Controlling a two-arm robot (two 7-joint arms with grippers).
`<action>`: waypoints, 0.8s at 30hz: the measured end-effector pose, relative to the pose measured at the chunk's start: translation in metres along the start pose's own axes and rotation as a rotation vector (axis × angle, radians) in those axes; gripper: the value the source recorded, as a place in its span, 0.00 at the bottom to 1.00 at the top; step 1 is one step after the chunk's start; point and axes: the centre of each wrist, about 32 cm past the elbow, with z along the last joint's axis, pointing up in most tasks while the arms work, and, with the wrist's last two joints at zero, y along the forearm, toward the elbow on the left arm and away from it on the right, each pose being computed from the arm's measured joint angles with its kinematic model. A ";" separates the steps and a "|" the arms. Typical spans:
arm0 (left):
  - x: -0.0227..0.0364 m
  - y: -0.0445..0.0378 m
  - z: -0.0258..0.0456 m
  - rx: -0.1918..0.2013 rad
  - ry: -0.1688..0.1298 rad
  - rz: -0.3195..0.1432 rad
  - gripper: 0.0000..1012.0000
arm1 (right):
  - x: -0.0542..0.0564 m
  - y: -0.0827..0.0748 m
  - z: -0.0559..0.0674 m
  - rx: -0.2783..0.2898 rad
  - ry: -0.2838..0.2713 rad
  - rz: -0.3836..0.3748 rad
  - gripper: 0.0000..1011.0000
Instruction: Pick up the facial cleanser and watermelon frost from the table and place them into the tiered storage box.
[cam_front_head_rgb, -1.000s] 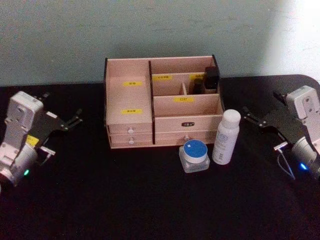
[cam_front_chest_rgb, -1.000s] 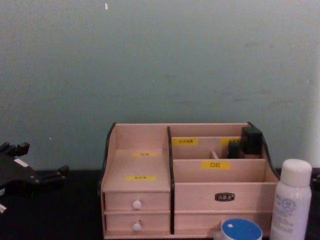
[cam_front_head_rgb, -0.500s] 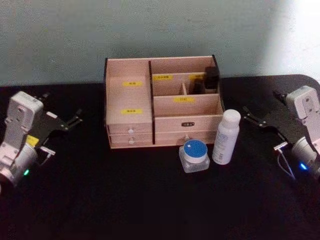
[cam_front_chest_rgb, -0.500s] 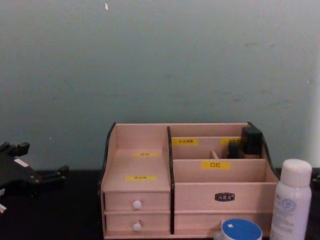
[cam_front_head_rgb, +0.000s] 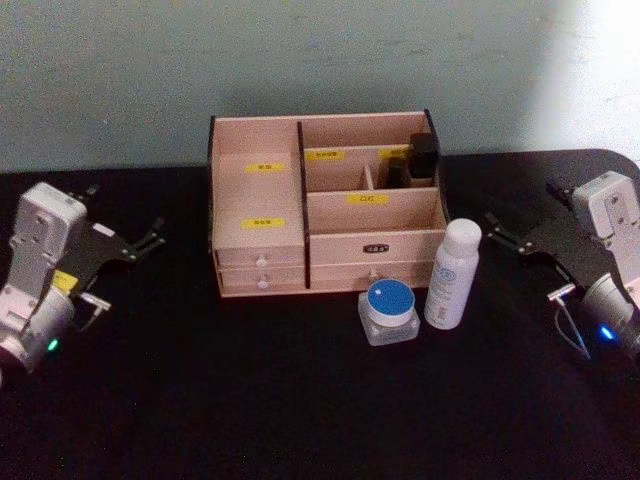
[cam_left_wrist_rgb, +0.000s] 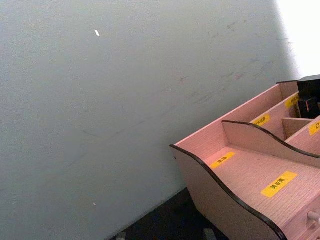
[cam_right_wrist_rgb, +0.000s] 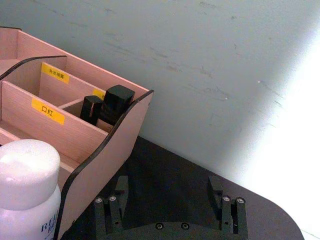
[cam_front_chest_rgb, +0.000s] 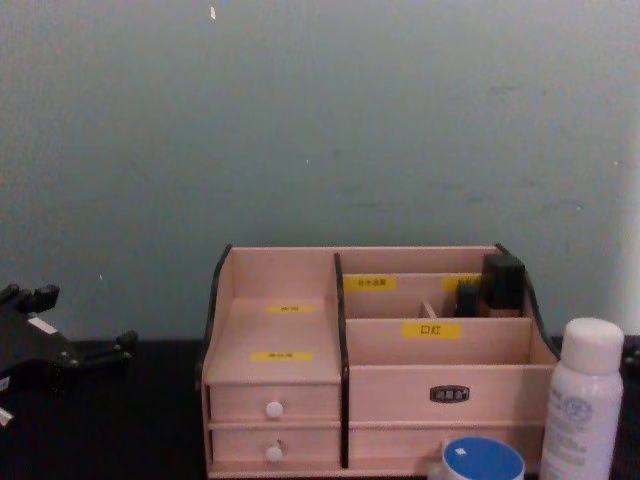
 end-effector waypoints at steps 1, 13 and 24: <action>0.0000 0.0000 0.0000 0.000 0.000 0.000 0.99 | 0.000 0.000 0.000 0.000 0.000 0.000 0.99; 0.0000 0.0000 0.0000 0.000 0.000 0.000 0.99 | 0.005 -0.021 0.000 -0.020 0.032 0.032 0.99; 0.0000 0.0000 0.0000 0.000 0.000 0.000 0.99 | 0.007 -0.056 0.008 -0.079 0.103 0.139 0.99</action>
